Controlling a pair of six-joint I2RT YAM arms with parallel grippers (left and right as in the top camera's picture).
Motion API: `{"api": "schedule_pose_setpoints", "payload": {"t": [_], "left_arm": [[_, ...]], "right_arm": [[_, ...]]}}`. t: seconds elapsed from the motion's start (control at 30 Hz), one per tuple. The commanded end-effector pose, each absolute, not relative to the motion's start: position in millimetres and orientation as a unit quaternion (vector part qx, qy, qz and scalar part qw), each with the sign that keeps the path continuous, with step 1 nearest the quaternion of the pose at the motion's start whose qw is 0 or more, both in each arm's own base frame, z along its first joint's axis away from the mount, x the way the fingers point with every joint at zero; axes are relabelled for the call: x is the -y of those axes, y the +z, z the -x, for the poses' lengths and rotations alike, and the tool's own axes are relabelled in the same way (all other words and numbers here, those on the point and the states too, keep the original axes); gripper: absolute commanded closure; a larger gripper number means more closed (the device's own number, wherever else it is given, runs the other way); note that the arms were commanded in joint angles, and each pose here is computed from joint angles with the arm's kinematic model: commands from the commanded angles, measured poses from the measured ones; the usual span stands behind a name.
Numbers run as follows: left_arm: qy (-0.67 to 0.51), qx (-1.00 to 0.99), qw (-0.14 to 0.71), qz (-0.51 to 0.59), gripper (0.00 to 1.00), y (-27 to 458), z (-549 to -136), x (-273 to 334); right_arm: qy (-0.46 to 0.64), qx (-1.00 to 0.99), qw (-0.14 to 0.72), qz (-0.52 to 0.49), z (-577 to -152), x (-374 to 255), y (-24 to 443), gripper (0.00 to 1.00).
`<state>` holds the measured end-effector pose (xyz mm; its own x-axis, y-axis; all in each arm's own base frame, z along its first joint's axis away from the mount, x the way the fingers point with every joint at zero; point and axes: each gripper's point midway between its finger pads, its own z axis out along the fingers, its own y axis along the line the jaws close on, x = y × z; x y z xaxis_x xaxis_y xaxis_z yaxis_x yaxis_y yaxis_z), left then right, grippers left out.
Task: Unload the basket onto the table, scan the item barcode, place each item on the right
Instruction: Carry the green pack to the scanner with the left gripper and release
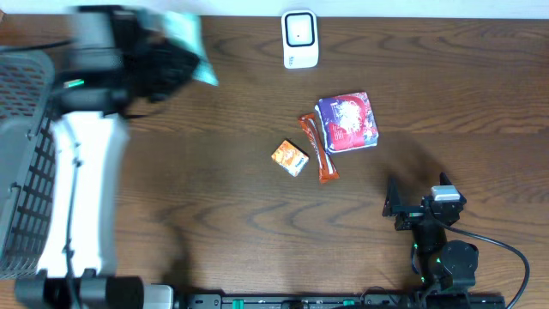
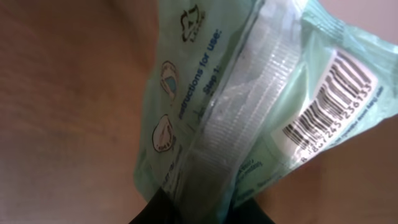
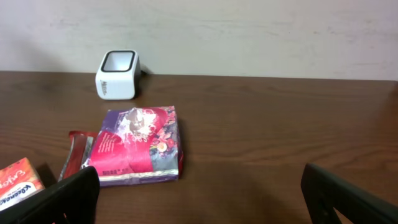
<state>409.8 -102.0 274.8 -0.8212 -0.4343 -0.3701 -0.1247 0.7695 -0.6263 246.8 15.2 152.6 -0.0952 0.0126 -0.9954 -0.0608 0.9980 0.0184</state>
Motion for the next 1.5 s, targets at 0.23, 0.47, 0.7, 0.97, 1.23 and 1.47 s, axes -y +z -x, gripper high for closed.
{"api": "schedule_pose_setpoints", "payload": {"t": [0.23, 0.47, 0.7, 0.97, 1.23, 1.47], "left_arm": [[-0.105, -0.984, 0.141, 0.044, 0.93, 128, -393, 192], [-0.072, -0.995, 0.070, 0.009, 0.93, 61, -376, 220], [-0.073, -0.995, 0.075, 0.000, 0.65, 55, -383, 219], [-0.094, -0.984, 0.148, -0.003, 0.44, 126, -408, 186], [-0.107, -0.967, 0.222, 0.065, 0.02, 223, -388, 114], [-0.078, -0.979, 0.157, 0.102, 0.02, 236, -326, 74]], "right_arm": [[0.034, -0.740, 0.671, 0.015, -246, -17, 152, 0.01], [0.034, -0.740, 0.671, 0.015, -246, -17, 152, 0.01], [0.034, -0.740, 0.671, 0.015, -246, -17, 152, 0.01], [0.034, -0.740, 0.671, 0.015, -246, -17, 152, 0.01], [0.034, -0.740, 0.671, 0.015, -246, -17, 152, 0.01], [0.034, -0.740, 0.671, 0.015, -246, -17, 152, 0.01]]}}
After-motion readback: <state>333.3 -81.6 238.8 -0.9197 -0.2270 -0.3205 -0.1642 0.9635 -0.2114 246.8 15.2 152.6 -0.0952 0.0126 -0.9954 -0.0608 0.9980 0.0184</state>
